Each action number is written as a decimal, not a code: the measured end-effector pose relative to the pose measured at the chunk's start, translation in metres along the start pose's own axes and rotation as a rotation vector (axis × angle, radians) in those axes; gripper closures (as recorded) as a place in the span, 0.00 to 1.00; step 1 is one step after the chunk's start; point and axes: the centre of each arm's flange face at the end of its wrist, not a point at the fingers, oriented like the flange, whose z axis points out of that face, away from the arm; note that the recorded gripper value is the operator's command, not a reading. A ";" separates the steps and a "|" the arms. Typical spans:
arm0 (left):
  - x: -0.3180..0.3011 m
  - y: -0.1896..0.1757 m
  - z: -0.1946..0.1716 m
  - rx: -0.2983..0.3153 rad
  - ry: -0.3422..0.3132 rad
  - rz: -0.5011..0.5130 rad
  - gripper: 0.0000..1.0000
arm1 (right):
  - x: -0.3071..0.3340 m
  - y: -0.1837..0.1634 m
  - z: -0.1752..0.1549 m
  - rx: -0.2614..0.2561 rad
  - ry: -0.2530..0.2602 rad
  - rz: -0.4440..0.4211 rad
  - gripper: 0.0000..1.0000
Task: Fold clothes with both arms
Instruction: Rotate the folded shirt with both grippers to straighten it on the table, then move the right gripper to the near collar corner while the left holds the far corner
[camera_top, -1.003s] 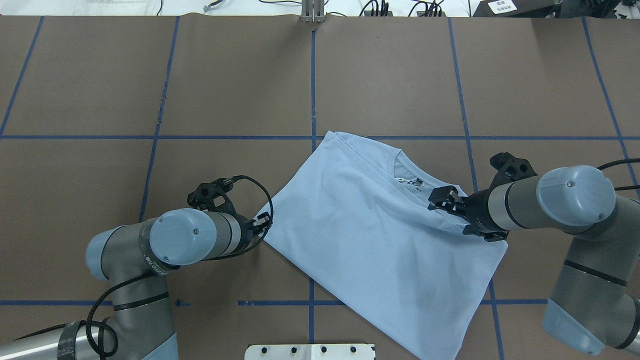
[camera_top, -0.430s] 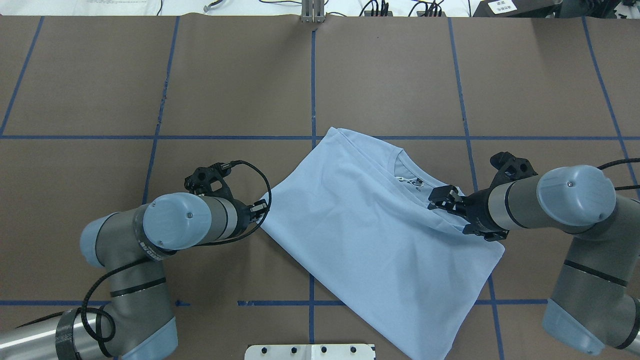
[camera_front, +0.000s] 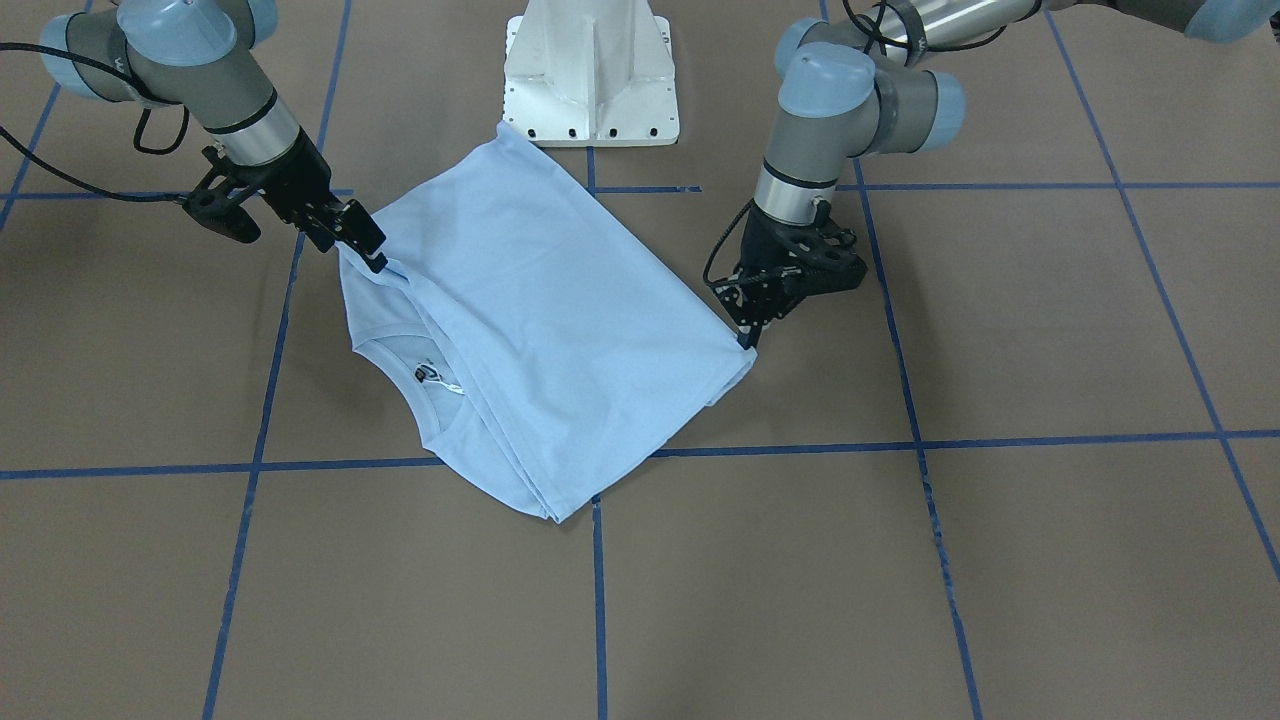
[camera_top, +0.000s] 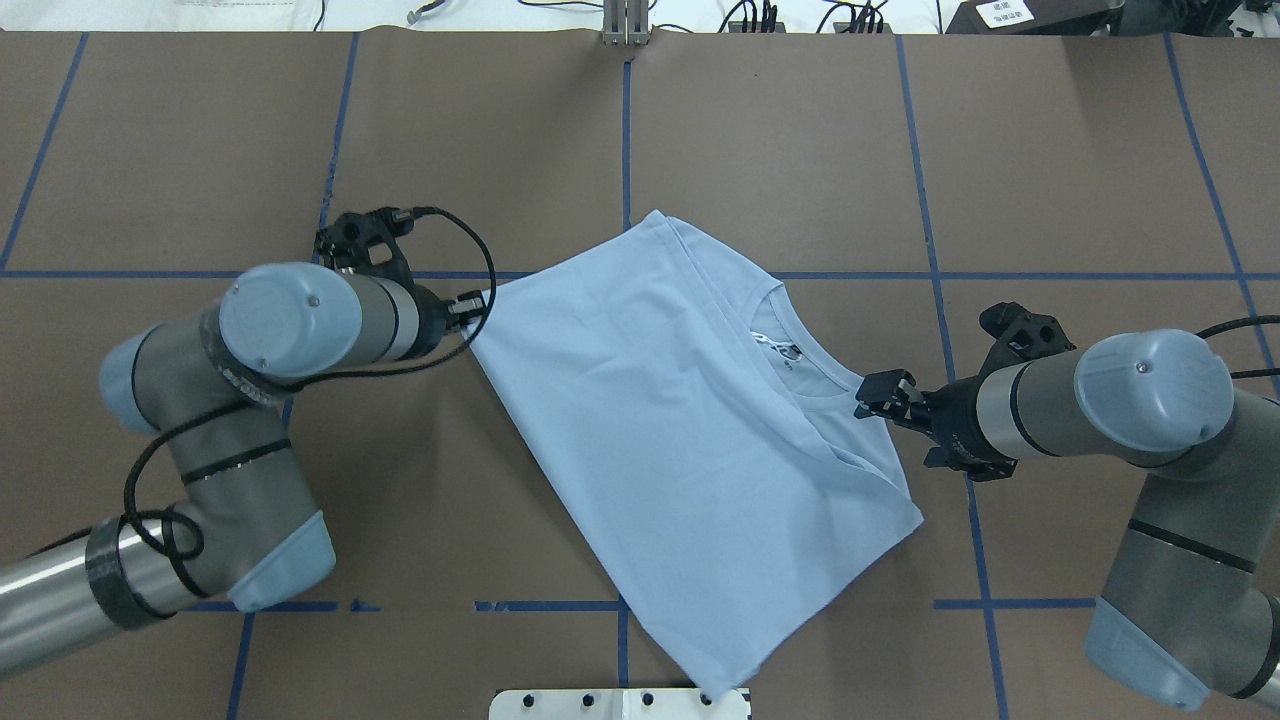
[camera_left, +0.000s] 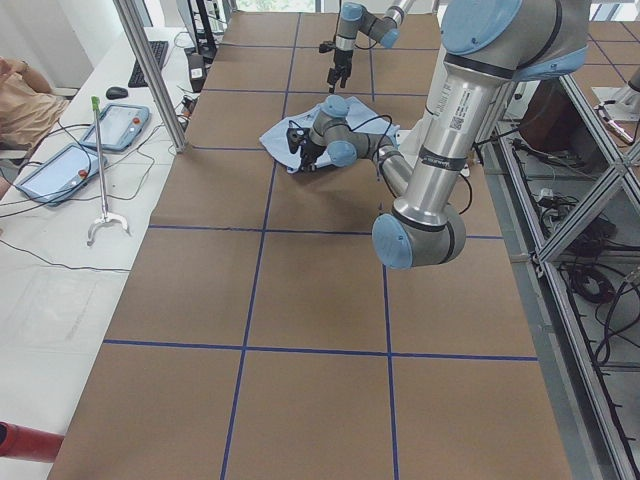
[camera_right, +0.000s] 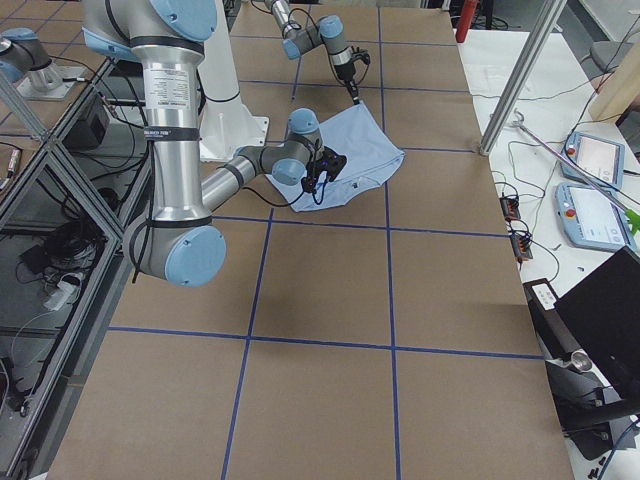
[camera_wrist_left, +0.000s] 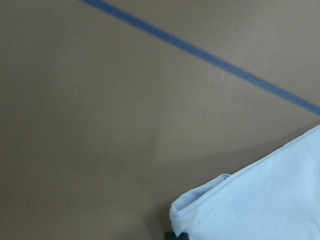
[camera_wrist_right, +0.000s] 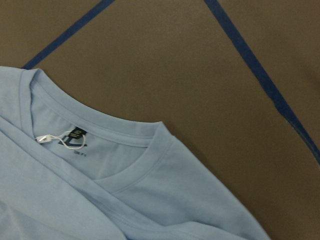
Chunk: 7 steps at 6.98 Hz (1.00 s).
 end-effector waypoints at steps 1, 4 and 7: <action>0.014 -0.044 0.018 0.052 0.013 0.011 1.00 | -0.006 0.001 -0.001 0.005 -0.012 -0.004 0.00; 0.057 -0.138 0.104 0.150 0.100 -0.008 0.27 | -0.026 0.005 -0.005 0.023 -0.054 -0.016 0.00; 0.050 -0.152 0.088 0.136 0.155 -0.009 0.27 | -0.064 0.015 -0.006 0.051 -0.113 -0.031 0.00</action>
